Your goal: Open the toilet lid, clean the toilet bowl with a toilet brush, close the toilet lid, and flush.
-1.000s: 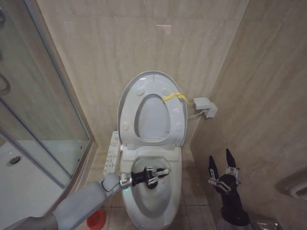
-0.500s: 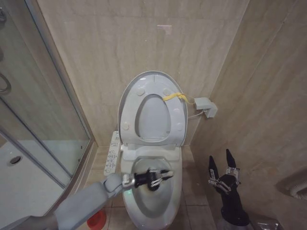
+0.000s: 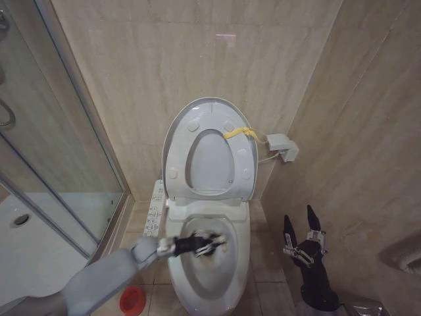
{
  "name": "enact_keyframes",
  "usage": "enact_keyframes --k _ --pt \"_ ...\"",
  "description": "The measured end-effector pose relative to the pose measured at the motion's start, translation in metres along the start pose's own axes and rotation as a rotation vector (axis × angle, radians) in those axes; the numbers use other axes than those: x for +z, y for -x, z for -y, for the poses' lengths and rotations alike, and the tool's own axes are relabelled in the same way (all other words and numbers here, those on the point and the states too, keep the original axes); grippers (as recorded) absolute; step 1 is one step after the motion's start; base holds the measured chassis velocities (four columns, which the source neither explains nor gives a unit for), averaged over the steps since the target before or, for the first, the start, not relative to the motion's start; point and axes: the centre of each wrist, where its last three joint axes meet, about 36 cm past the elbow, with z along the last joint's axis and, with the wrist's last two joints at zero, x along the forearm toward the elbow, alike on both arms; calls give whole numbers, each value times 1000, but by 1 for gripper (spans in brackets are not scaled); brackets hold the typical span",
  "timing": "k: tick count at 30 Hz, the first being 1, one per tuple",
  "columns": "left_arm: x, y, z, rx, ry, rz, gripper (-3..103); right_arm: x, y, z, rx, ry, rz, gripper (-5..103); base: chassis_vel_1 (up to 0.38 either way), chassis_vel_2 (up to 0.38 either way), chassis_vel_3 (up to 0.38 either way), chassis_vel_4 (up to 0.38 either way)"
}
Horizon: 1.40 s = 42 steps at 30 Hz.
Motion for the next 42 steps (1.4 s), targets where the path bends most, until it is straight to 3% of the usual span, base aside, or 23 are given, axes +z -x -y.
enact_keyframes --k 4,8,10,13,17,20,22,24,26,29,31,35,37,38,40,42 --pt "-7 7 -1 11 -3 14 20 -1 0 1 1 -6 0 100 -44 -31 -10 -12" --pt "20 -61 10 -1 -11 -139 20 -3 1 -2 -6 3 2 100 -17 -9 3 -1" --pt "22 -66 11 -7 -12 -148 20 -3 1 -2 -7 4 1 100 0 0 0 0" --pt "18 -59 10 -14 -7 -125 20 -3 2 -2 -9 4 1 100 46 47 -9 2" --pt "-16 -1 3 4 11 24 20 -2 2 -1 -3 -2 5 100 -15 -9 -3 -7" --pt "-12 -7 9 18 -4 6 20 -2 1 0 -1 -3 3 100 0 0 0 0" --pt "9 -41 16 21 -19 -86 20 -1 0 0 1 -2 1 100 -15 -25 -1 11" --pt "20 -62 21 7 -29 -130 20 1 1 0 -3 4 -1 100 0 0 0 0" --pt "18 -60 19 -6 -25 -121 20 1 1 0 -4 6 -2 100 16 38 4 -2" --pt "-2 -18 15 0 -15 -11 20 1 0 1 1 0 -3 100 36 39 -1 -6" --pt "-8 -10 16 11 -12 14 20 1 0 1 2 -1 -2 100 -27 -14 -7 -15" --pt "9 -37 22 19 -14 -61 20 0 -1 1 2 -3 -4 100 -52 -42 -13 -13" --pt "24 -77 23 -12 -12 -149 20 2 0 1 -3 5 -6 100 0 0 0 0" --pt "24 -85 20 -25 -7 -163 20 3 0 0 -5 8 -7 100 0 0 0 0" --pt "20 -90 15 -38 1 -166 20 3 0 0 -7 10 -8 100 0 0 0 0" --pt "4 -79 7 -50 8 -120 20 3 1 0 -7 11 -6 100 0 0 0 0"
